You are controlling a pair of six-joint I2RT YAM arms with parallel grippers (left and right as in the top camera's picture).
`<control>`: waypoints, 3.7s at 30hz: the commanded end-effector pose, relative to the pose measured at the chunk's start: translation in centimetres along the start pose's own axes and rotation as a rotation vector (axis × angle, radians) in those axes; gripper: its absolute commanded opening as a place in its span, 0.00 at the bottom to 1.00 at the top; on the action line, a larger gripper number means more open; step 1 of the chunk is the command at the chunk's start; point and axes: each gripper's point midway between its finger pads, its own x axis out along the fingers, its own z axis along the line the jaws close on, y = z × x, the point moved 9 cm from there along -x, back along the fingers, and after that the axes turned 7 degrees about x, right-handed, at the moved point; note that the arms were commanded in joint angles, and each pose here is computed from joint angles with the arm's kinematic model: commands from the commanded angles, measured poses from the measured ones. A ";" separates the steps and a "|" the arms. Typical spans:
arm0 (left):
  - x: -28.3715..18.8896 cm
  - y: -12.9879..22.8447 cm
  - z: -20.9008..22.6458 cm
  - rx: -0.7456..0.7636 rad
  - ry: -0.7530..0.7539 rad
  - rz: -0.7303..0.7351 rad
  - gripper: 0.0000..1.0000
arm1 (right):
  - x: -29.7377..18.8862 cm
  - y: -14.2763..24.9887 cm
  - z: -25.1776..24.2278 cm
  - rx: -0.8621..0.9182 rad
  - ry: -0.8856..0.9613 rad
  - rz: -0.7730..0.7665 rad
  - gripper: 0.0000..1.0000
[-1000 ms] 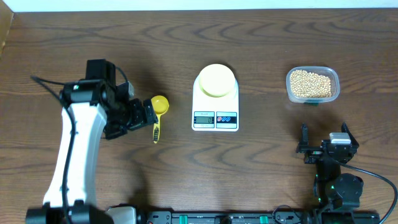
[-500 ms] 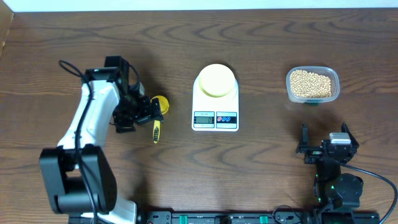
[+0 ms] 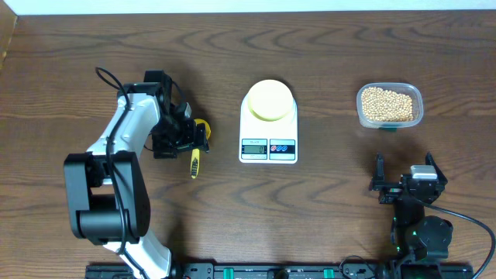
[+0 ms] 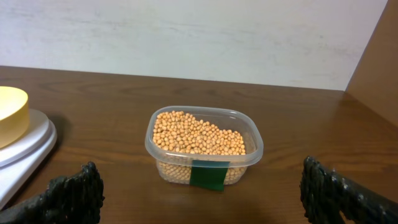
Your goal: Scoop item into bowl and weigh 50g on scale
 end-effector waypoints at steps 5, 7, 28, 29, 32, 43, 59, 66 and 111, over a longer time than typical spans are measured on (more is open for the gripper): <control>2.0 -0.3 0.5 0.054 0.013 0.054 0.89 | 0.0 0.1 -0.1 0.005 0.005 -0.001 0.99; 2.6 -0.4 0.6 0.050 0.018 0.070 0.88 | 0.0 0.1 -0.1 0.005 0.005 -0.002 0.99; 4.7 -1.6 0.4 0.145 0.125 0.047 0.64 | 0.0 0.1 -0.1 0.005 0.005 -0.002 0.99; 4.8 -1.6 0.5 0.145 0.125 0.045 0.63 | 0.0 0.1 -0.1 0.005 0.005 -0.001 0.99; 5.1 -1.4 0.5 0.145 0.125 0.047 0.56 | 0.0 0.1 -0.1 0.005 0.005 -0.001 0.99; 5.8 -0.8 0.7 0.138 0.127 0.063 0.35 | 0.0 0.1 -0.1 0.005 0.005 -0.001 0.99; 5.8 -0.8 0.7 0.110 0.128 0.065 0.11 | 0.0 0.1 -0.1 0.005 0.005 -0.001 0.99; 5.4 -0.8 0.1 0.108 0.195 0.050 0.10 | 0.0 0.1 -0.1 0.005 0.005 -0.001 0.99; -17.7 7.9 -9.6 0.143 0.676 -0.607 0.07 | -0.6 -0.2 3.1 0.426 -0.389 0.072 0.99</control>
